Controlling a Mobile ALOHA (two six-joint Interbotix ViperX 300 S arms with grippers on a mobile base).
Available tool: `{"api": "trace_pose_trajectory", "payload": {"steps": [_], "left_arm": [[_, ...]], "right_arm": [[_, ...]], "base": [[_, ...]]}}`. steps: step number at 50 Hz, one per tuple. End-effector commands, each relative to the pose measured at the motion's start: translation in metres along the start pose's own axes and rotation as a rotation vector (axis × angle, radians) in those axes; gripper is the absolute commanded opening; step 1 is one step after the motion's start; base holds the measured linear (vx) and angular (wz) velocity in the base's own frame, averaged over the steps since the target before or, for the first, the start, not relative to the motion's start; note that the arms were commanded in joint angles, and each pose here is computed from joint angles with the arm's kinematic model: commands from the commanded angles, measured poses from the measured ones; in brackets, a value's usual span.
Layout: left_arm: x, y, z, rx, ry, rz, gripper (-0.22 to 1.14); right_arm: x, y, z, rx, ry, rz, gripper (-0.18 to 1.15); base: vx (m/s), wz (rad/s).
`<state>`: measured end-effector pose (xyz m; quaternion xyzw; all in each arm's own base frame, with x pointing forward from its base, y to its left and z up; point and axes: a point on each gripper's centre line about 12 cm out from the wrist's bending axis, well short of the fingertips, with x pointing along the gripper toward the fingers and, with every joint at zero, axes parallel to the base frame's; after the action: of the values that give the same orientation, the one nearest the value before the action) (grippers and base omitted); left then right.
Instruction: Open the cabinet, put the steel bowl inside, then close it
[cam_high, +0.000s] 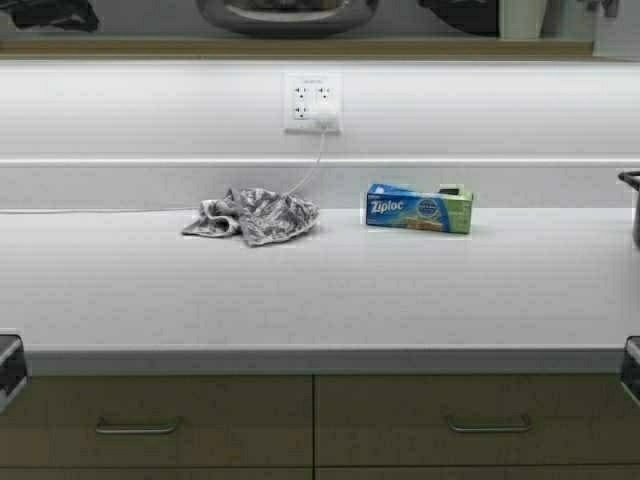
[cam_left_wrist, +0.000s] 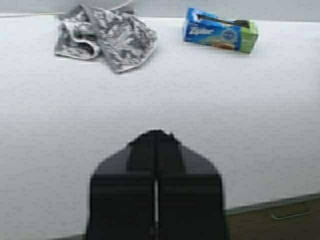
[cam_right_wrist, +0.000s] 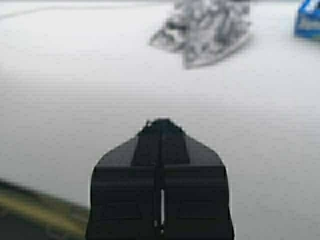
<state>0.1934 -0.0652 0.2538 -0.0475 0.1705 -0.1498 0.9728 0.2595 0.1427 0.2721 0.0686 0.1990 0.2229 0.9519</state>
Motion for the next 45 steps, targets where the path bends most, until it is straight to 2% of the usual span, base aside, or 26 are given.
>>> {"api": "trace_pose_trajectory", "payload": {"steps": [1,8,19,28,36,45], "left_arm": [[-0.006,0.022,0.028,0.029,-0.005,0.118,0.04],[-0.014,0.041,0.050,0.020,-0.050,0.215,0.04],[-0.025,0.070,0.074,-0.023,-0.095,0.358,0.04],[-0.037,0.103,0.107,-0.049,-0.148,0.503,0.04],[-0.030,0.136,0.148,-0.058,-0.182,0.590,0.04],[-0.003,0.163,0.206,-0.057,-0.258,0.597,0.04]], "right_arm": [[-0.023,-0.034,0.021,-0.038,-0.058,-0.133,0.07],[-0.058,-0.070,0.040,-0.068,-0.102,-0.307,0.07],[-0.143,-0.115,0.085,-0.120,-0.274,-0.631,0.07],[-0.184,-0.146,0.099,-0.091,-0.316,-0.853,0.06],[-0.198,-0.182,0.115,-0.043,-0.315,-0.986,0.06],[-0.199,-0.234,0.146,0.003,-0.355,-1.061,0.06]], "base": [[-0.23,0.11],[-0.23,0.11],[-0.24,0.10],[-0.25,0.13],[-0.23,0.09],[-0.22,0.06]]}}
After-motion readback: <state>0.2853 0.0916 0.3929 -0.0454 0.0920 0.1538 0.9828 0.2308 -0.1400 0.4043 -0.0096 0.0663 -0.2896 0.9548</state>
